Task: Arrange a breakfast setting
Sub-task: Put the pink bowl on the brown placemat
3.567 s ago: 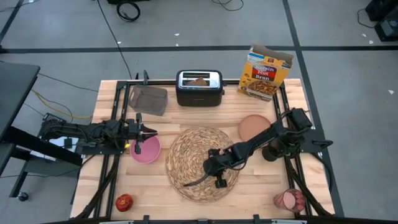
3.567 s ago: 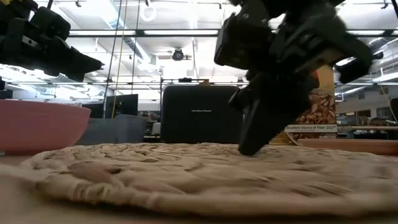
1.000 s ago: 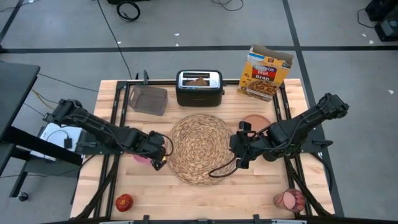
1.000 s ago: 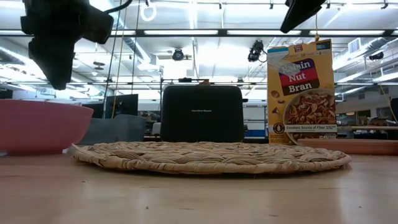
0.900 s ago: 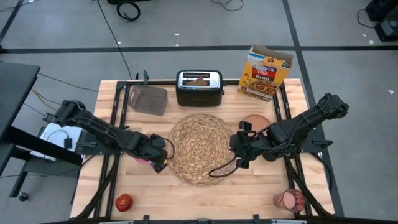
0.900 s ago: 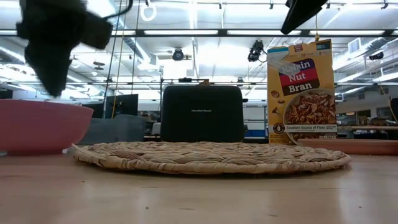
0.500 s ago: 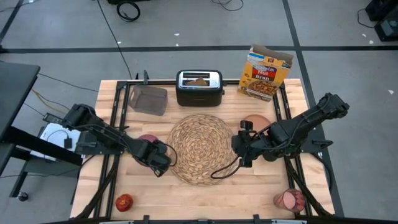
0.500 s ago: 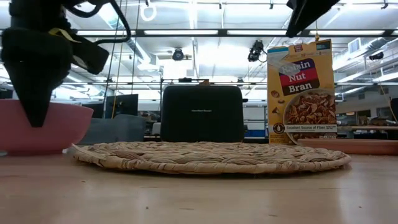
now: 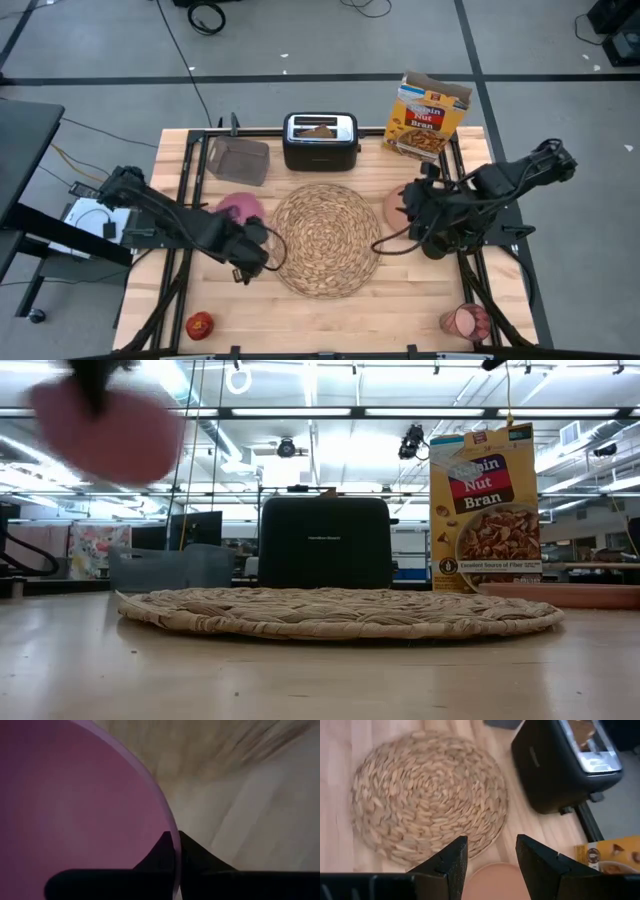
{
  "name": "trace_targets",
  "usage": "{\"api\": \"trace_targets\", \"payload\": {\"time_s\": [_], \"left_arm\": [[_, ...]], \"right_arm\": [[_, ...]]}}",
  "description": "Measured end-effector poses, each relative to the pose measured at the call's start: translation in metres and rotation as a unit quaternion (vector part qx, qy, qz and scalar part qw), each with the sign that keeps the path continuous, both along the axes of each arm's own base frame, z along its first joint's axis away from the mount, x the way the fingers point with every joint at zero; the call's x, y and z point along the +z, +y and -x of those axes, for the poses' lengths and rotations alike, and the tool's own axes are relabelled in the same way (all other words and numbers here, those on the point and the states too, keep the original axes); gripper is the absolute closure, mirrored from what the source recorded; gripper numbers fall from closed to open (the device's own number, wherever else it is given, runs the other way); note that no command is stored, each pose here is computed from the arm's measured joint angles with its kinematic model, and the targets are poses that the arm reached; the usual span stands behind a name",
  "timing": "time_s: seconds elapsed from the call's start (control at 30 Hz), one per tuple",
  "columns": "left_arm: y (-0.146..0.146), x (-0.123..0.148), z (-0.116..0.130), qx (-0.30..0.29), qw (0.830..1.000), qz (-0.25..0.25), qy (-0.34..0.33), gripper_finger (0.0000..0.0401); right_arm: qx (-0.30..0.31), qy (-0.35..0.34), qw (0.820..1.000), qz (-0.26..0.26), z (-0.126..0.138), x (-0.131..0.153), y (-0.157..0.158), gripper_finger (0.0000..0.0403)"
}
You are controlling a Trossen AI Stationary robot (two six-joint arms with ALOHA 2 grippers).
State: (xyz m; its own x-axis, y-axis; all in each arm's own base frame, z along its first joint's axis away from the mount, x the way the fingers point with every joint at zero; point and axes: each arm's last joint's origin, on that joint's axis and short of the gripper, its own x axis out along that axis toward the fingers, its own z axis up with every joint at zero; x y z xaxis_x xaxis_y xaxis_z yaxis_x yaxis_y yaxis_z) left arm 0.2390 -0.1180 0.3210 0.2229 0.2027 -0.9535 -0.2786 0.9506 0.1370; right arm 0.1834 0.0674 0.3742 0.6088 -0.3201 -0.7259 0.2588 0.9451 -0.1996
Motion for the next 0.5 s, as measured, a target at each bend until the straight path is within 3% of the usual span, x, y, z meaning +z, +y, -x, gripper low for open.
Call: {"api": "trace_targets", "payload": {"time_s": [0.1,0.2,0.3,0.4,0.5], "left_arm": [[0.003,0.026,-0.016,-0.143,0.987,-0.038,-0.063,0.0395],[0.015,0.026,-0.032,-0.237,0.965,-0.078,-0.085,0.0395],[0.031,0.009,-0.055,-0.261,0.955,-0.104,-0.094,0.0394],[0.045,-0.012,-0.080,-0.242,0.961,-0.090,-0.104,0.0392],[0.050,-0.035,-0.104,-0.265,0.955,-0.090,-0.099,0.0392]], "right_arm": [[0.009,-0.008,1.000,0.006,0.001,0.003,-0.003,0.0228],[0.020,-0.021,1.000,0.006,-0.005,0.004,0.000,0.0228],[0.035,-0.020,0.999,-0.016,-0.015,-0.001,0.009,0.0228],[0.040,0.003,0.998,-0.047,-0.022,-0.010,0.021,0.0228],[0.034,0.031,0.997,-0.068,-0.030,-0.022,0.034,0.0228]]}}
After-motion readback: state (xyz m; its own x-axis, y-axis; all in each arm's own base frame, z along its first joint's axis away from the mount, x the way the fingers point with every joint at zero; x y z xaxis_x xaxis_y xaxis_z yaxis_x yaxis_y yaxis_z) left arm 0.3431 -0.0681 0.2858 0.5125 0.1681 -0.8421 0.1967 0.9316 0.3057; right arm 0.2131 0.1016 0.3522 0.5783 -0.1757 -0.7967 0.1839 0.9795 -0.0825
